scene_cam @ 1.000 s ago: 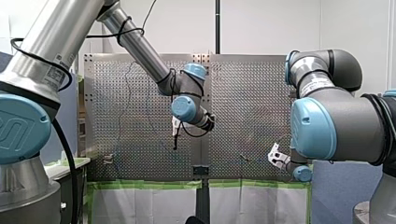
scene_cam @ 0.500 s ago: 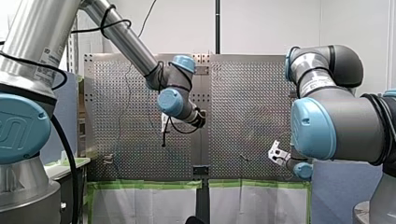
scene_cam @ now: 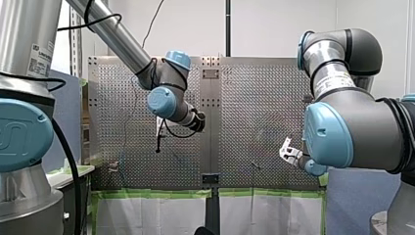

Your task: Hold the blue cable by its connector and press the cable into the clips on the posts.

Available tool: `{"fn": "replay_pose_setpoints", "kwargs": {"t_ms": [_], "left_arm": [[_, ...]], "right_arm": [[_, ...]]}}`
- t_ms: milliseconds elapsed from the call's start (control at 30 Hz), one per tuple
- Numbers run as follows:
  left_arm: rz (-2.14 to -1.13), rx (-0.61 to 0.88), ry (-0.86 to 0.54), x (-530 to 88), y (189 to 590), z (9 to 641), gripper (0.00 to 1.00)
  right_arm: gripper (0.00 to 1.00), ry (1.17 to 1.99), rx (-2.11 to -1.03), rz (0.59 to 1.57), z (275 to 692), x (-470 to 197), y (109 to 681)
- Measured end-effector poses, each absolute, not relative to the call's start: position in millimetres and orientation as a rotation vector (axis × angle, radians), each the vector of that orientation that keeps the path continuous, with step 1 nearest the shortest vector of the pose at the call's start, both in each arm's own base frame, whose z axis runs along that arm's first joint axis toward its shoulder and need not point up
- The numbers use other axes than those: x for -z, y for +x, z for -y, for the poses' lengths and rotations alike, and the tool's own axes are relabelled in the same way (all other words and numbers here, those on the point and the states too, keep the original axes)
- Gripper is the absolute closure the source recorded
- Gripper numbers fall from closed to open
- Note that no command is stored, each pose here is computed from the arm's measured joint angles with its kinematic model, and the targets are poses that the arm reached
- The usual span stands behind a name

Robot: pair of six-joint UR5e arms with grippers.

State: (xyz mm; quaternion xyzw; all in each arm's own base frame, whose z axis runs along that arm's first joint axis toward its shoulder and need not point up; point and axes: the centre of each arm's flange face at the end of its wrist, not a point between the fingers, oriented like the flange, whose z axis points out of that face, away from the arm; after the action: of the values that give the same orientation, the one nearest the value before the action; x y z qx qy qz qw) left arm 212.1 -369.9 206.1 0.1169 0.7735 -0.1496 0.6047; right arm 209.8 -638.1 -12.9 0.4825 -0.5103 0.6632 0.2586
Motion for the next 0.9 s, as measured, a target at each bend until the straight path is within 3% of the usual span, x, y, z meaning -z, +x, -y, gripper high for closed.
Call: {"fn": "replay_pose_setpoints", "kwargs": {"t_ms": [367, 900], "left_arm": [[-1.782, 0.355, 0.26, -213.2, 189.7, 344.7, 0.0], [-1.679, 0.42, 0.203, -257.6, 178.6, 331.6, 0.0]], "right_arm": [[1.0, 1.284, -1.801, 1.402, 643.0, -39.0, 213.2], [1.0, 1.3, -1.828, 1.376, 641.6, -119.1, 222.9]]}}
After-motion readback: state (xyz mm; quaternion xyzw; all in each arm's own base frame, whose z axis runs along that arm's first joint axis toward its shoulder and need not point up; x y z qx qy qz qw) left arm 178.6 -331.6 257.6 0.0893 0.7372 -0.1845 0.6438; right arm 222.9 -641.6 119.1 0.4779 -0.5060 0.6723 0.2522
